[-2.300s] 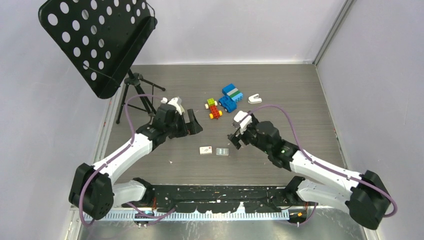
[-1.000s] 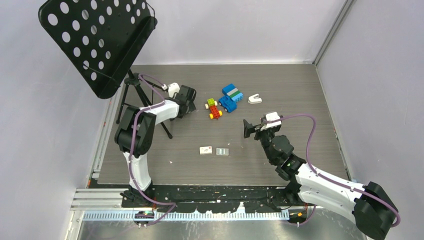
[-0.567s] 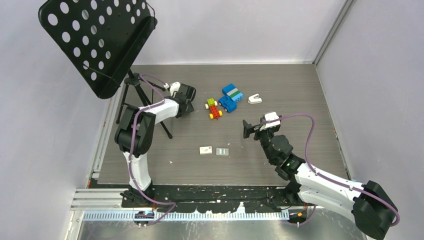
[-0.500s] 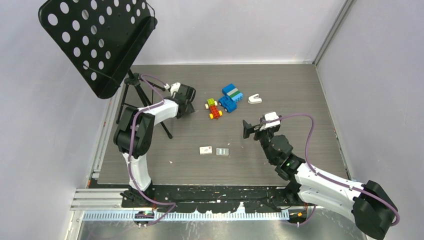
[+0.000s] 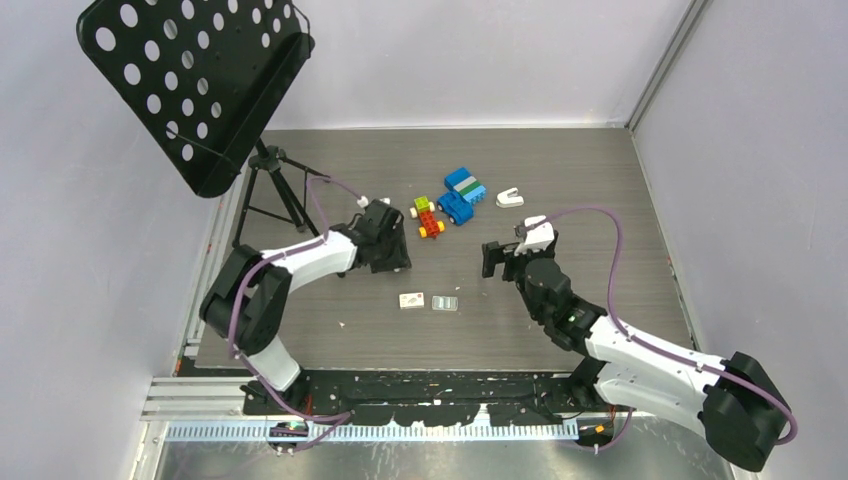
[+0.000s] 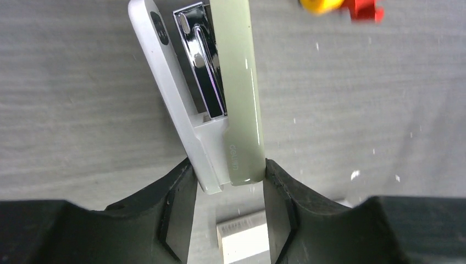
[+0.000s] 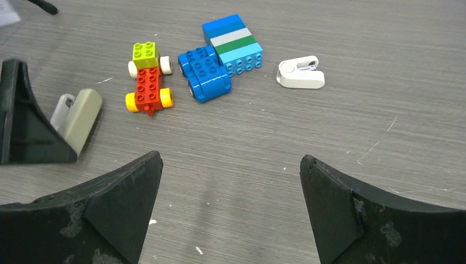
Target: Load the staples into the stapler
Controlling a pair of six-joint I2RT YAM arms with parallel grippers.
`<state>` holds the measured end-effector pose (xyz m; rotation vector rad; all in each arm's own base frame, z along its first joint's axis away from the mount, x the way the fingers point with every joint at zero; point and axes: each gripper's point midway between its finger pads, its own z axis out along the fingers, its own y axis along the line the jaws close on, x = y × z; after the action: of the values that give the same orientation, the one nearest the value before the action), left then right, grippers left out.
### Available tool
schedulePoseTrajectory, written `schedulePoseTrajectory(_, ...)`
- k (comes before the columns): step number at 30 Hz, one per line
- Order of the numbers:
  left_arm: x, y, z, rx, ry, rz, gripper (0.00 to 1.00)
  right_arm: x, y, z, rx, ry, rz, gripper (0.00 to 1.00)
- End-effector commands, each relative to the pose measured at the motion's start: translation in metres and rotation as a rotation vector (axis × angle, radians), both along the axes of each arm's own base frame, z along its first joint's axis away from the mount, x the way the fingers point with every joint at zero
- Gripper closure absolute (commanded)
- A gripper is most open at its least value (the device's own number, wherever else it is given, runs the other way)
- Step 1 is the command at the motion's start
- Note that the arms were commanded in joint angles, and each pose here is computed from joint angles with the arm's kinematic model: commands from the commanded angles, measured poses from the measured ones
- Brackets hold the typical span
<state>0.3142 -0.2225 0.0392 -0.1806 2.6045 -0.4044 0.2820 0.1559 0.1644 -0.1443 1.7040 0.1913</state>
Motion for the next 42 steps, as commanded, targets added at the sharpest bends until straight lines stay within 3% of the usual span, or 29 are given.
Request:
schedulePoseTrajectory(1,-0.021,-0.023,0.024,-0.173,-0.021,-0.102,0.69,0.003,0.005,0.01,0.085,0.111,-0.057,0.0)
schedulePoseTrajectory(11,-0.039,-0.069,0.047,-0.419,-0.046,-0.224,0.69,0.005,0.053,0.001,0.283,0.378,-0.014,0.02)
schedulePoseTrajectory(22,-0.044,-0.089,0.053,-0.505,-0.039,-0.251,0.69,0.056,0.079,-0.058,0.512,0.718,-0.131,0.14)
schedulePoseTrajectory(37,-0.051,-0.097,0.054,-0.521,-0.038,-0.275,0.69,0.072,0.121,-0.076,0.683,0.815,-0.046,0.19)
schedulePoseTrajectory(42,-0.052,-0.098,0.056,-0.52,-0.046,-0.281,0.69,0.071,0.129,-0.083,0.702,0.845,-0.025,0.26)
